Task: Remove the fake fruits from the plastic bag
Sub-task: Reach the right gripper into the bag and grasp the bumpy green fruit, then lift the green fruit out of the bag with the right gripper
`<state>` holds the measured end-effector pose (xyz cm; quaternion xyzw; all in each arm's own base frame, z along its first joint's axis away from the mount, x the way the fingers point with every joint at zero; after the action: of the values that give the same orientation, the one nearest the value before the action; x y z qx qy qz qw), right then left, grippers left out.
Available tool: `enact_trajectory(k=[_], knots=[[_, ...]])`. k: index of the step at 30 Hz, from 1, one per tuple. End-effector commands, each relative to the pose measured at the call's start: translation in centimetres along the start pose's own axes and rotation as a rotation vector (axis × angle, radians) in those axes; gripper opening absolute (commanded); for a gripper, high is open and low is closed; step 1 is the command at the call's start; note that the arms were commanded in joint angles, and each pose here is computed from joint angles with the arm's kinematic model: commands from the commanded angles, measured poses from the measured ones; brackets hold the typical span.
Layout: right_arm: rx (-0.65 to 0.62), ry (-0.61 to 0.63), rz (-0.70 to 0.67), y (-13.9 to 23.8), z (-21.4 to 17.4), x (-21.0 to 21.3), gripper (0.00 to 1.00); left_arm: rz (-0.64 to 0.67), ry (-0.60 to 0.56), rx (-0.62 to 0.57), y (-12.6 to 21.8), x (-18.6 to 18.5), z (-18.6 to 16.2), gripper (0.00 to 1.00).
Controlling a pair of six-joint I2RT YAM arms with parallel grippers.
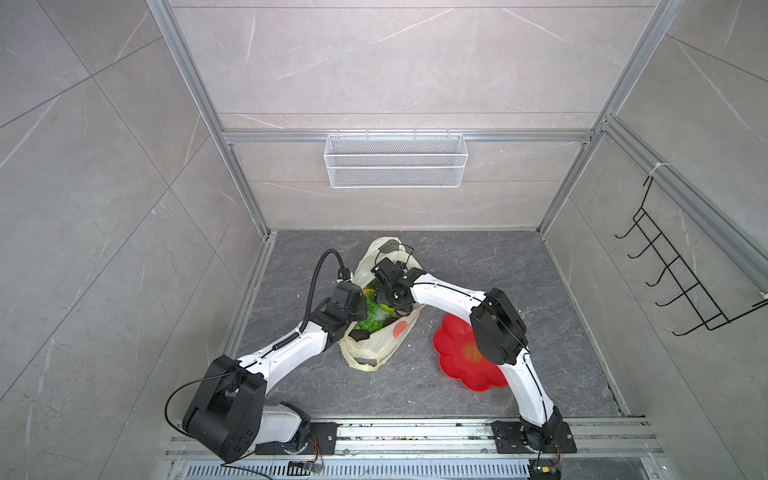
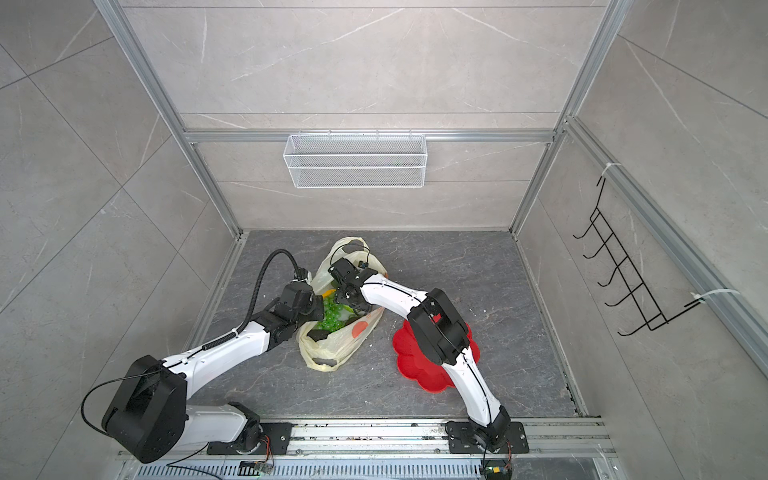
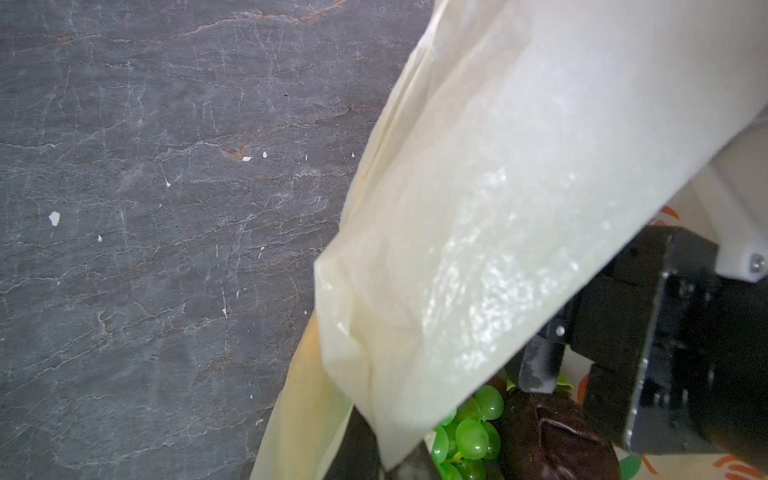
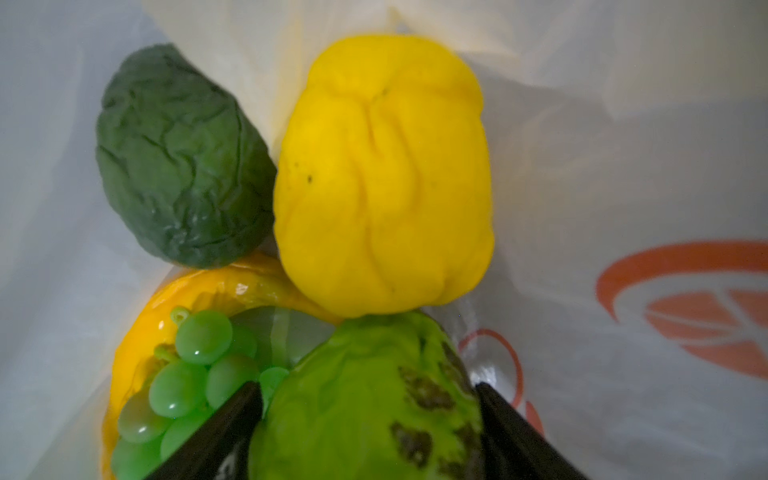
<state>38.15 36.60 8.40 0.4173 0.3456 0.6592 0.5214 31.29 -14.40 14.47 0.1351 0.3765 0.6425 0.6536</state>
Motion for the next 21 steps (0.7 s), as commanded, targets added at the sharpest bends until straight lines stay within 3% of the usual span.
enact_trajectory(k=[1, 7, 14, 21], knots=[[0.008, 0.014, -0.006, 0.2, -0.2, 0.0, 0.72, -0.006, 0.011, -0.047, 0.2, -0.3, 0.9, 0.02], [-0.063, -0.009, 0.131, 3.7, 1.1, 0.8, 0.64, -0.008, 0.011, -0.046, 0.2, -0.3, 1.0, 0.02], [-0.144, -0.056, 0.331, 9.2, 2.5, 0.6, 0.63, -0.004, 0.008, -0.045, 0.2, -0.3, 0.9, 0.02], [-0.177, -0.132, 0.410, 13.6, 0.8, -4.1, 0.62, -0.002, 0.007, -0.050, 0.3, -0.2, 1.0, 0.02]])
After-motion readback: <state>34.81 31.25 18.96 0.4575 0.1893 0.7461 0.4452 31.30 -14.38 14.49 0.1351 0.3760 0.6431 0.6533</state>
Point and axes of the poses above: each gripper's point midway between its finger pads, its own y axis back along the fingers, its own x axis along the line the jaws close on, z = x × y, the point moved 4 cm from there along y, back along the fingers, and after that the axes turned 13 degrees about y, right-handed, at the moved point
